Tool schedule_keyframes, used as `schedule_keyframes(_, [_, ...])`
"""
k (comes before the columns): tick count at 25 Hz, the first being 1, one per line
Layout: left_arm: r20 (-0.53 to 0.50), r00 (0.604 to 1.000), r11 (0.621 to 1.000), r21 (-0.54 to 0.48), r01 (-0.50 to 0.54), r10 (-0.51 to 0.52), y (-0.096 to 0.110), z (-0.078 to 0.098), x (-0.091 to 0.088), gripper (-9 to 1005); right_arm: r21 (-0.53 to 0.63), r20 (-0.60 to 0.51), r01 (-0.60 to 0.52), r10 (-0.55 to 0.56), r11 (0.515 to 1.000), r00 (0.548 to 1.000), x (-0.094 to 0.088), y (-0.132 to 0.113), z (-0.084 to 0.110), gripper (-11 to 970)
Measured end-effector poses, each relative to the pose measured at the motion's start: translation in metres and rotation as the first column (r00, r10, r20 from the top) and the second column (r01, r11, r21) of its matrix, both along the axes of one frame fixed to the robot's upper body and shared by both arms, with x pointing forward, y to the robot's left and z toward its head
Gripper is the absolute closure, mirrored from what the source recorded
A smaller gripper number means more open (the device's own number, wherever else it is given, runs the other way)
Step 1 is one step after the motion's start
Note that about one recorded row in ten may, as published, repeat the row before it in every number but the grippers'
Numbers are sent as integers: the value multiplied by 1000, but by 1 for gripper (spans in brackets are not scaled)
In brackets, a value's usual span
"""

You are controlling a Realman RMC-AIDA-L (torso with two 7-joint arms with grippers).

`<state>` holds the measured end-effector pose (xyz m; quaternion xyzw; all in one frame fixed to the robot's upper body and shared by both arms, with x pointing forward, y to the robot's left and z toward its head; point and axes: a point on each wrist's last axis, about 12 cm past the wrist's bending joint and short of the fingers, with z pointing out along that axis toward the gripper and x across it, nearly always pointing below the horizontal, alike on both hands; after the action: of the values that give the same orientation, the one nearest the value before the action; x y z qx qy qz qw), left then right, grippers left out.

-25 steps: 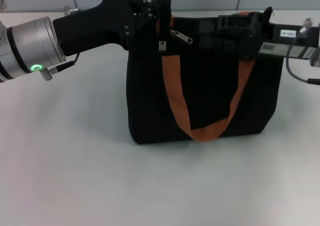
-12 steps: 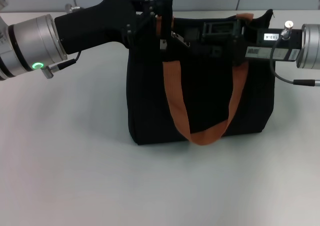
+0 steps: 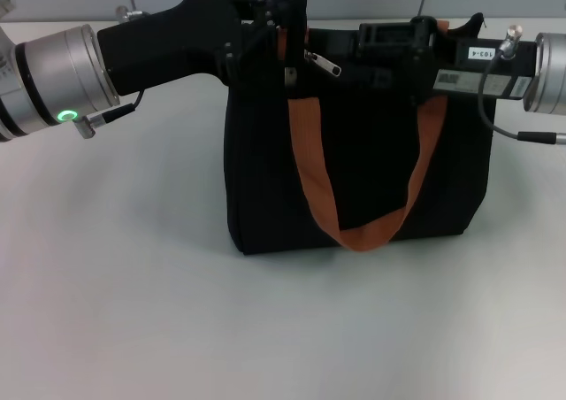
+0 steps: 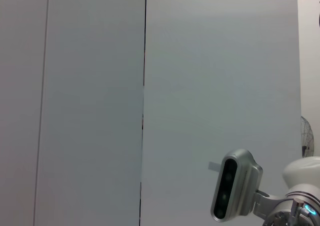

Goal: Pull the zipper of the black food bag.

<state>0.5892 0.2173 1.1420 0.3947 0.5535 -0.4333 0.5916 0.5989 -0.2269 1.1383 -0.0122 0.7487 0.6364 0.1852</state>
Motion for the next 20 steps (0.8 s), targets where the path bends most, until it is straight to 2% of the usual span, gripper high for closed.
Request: schedule_keyframes(20, [0, 1000, 1000, -4, 5, -5, 0, 0, -1, 976, 7, -6, 7, -7, 1000, 1000, -1, 0, -2, 481])
